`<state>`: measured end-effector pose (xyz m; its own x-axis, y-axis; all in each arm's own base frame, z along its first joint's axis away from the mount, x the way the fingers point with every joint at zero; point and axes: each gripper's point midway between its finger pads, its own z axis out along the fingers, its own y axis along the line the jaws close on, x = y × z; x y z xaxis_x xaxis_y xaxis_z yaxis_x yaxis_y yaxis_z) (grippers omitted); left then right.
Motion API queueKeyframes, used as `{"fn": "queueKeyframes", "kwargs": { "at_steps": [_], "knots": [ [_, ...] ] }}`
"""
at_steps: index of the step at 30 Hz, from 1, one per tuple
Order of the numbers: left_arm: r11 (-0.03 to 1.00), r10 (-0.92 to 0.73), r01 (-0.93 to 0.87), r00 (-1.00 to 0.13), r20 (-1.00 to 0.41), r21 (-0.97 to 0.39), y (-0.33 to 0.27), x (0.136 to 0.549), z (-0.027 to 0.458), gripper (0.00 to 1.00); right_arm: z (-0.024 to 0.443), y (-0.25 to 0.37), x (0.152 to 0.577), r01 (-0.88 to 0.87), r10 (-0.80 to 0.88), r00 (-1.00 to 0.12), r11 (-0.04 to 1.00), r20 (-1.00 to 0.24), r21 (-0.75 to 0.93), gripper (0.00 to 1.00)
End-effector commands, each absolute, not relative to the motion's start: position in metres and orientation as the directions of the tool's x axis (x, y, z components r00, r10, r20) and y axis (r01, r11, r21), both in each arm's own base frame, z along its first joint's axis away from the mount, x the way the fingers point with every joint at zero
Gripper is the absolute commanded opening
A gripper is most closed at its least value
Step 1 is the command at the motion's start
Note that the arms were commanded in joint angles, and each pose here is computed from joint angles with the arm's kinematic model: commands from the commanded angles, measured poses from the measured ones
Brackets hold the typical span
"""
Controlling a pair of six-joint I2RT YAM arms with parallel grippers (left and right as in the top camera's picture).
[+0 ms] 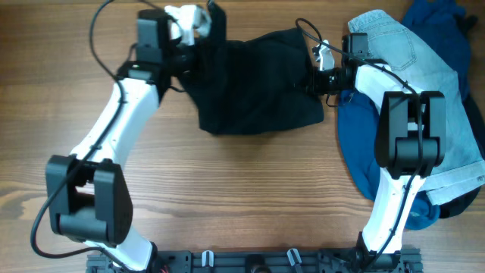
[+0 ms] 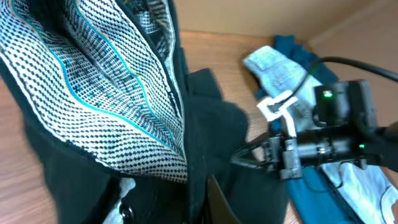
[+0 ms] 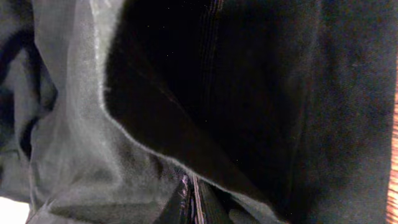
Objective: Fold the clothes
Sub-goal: 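Fold the left end over toward the right gripper with the left gripper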
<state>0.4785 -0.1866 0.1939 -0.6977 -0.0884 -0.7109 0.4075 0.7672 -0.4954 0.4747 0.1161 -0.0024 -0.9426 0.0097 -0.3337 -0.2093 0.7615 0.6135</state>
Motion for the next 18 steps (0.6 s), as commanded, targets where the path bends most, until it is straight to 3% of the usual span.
{"fn": "queueKeyframes", "kwargs": {
  "at_steps": [1, 11, 17, 18],
  "knots": [
    [0.788, -0.065, 0.428, -0.657, -0.751, -0.442, -0.227, 0.477, 0.197, 0.04, -0.044, 0.104, 0.455, -0.127, 0.007, -0.973, 0.822, -0.233, 0.555, 0.04],
    [0.732, -0.061, 0.474, -0.670, -0.740, -0.489, -0.309, 0.477, 0.143, 0.04, -0.044, 0.104, 0.455, -0.134, 0.001, -0.972, 0.822, -0.236, 0.553, 0.04],
    [0.702, -0.047, 0.526, -0.638, -0.769, -0.480, -0.337, 0.469, 0.145, 0.04, -0.044, 0.103, 0.455, -0.138, -0.001, -0.970, 0.822, -0.241, 0.552, 0.04],
    [0.700, -0.048, 0.530, -0.633, -0.773, -0.478, -0.339, 0.469, 0.147, 0.29, -0.044, 0.103, 0.455, -0.138, -0.001, -0.971, 0.822, -0.241, 0.552, 0.04]
  ]
}}
